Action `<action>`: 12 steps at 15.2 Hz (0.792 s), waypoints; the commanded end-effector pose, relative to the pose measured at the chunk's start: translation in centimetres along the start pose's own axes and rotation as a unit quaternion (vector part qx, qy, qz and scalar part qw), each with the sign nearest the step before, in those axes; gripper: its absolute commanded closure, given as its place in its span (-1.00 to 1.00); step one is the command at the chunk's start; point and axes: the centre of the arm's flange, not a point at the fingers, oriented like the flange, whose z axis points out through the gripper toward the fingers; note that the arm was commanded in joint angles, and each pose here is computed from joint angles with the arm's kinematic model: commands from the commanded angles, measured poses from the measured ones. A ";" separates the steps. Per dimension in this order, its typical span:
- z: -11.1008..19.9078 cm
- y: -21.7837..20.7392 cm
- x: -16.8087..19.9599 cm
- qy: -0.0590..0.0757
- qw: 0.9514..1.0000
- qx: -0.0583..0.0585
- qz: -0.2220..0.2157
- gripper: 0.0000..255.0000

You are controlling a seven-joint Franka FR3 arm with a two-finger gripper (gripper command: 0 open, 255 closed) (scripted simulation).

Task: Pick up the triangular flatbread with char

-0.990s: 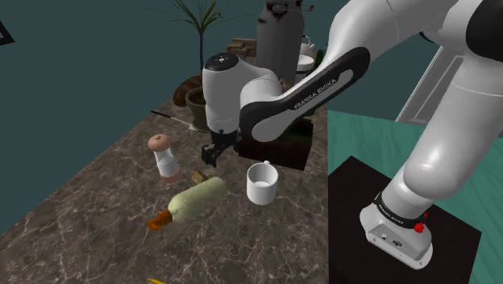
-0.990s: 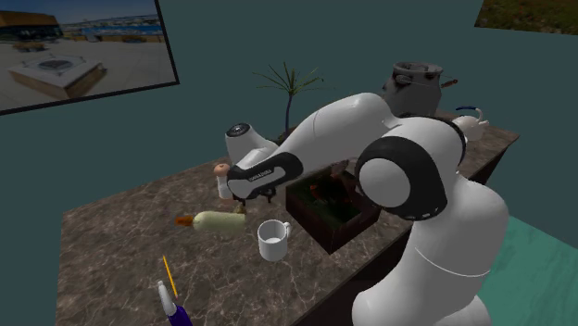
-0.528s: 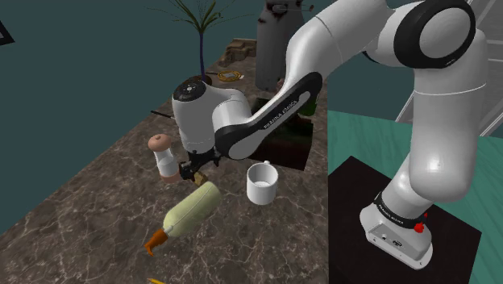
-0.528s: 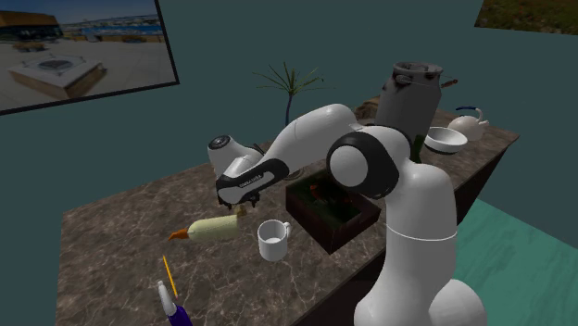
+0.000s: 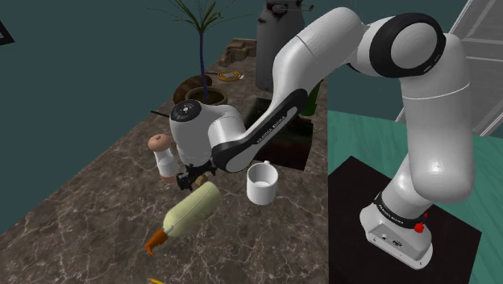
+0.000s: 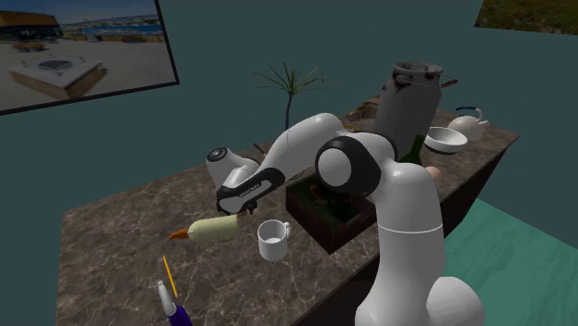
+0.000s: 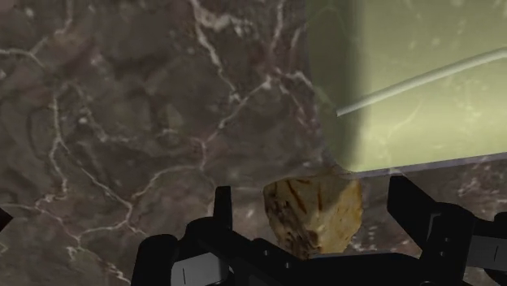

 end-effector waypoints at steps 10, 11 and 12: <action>0.5 -0.1 0.0 0.000 1.000 0.000 0.000 1.00; 0.5 -0.1 0.0 0.000 1.000 0.000 0.000 1.00; 0.5 -0.1 0.0 0.000 1.000 0.000 0.000 1.00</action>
